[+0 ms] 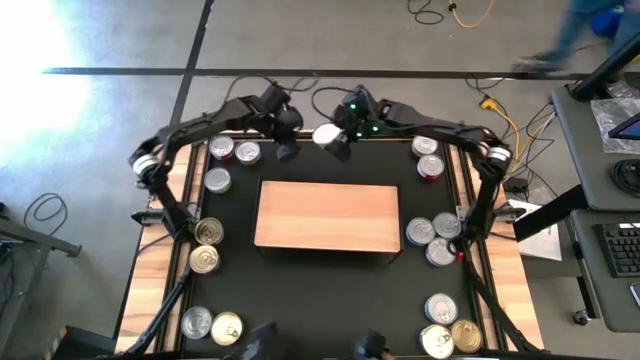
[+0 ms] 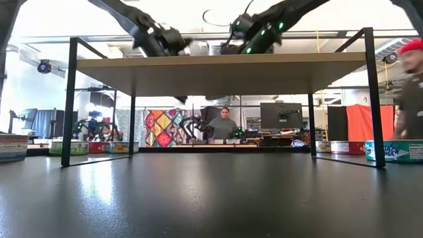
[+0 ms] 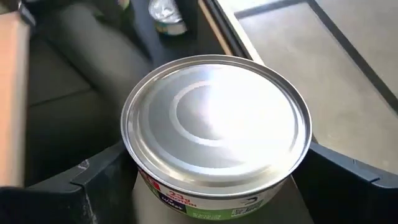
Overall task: Stack canned seafood by type on shelf
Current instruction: Put the green white tuna can on the shelf
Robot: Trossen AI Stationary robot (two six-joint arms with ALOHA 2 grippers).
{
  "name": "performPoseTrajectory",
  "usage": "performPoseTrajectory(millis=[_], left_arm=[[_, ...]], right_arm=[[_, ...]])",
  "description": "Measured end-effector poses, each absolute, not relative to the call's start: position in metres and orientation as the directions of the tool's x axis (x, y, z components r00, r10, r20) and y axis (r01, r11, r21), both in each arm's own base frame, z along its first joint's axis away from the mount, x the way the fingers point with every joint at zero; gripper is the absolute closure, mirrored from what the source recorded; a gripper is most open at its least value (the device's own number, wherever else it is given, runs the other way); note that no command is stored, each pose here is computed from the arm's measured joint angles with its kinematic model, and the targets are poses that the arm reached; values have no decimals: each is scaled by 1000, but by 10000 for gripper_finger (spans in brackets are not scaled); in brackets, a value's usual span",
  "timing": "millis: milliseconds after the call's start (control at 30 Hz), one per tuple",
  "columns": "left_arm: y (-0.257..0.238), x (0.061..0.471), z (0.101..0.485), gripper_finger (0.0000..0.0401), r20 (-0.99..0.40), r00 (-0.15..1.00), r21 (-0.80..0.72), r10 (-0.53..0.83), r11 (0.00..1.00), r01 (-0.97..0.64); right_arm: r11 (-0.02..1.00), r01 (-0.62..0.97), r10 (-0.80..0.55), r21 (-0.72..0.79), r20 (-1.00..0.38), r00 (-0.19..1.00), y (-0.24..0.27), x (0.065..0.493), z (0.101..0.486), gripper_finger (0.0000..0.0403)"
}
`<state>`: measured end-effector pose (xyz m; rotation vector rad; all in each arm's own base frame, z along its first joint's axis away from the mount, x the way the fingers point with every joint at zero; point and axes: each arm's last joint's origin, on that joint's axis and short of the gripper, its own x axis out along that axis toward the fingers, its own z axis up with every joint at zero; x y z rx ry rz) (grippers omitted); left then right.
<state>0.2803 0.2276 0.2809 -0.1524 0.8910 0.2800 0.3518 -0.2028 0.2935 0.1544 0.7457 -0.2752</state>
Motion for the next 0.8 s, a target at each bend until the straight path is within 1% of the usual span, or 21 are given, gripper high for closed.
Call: performPoseTrajectory(millis=[100, 200, 333, 433, 533, 700, 800], left_arm=[[216, 276, 300, 210, -729, 650, -5, 213, 948, -317], [200, 276, 314, 210, -670, 708, -16, 221, 950, -312], [173, 282, 328, 210, -618, 761, -97, 195, 943, -320], [149, 296, 335, 210, -567, 810, -117, 149, 959, -259], [124, 311, 339, 210, -520, 849, -134, 90, 973, -186], [89, 335, 341, 210, -447, 894, -145, 2, 987, -75], [82, 345, 344, 210, -373, 928, -142, -14, 989, -42]], right_arm=[[958, 282, -165, 49, -713, 682, -183, 339, 311, 41], [963, 262, -143, 54, -725, 673, -161, 328, 326, 41], [969, 238, -119, 65, -720, 683, -126, 318, 337, 41], [972, 227, -111, 68, -716, 689, -97, 311, 340, 41], [972, 232, -136, 40, -712, 689, -67, 299, 340, 41], [954, 295, -176, 45, -713, 678, -30, 273, 332, 41], [941, 337, -206, 47, -708, 675, -14, 257, 325, 41]])
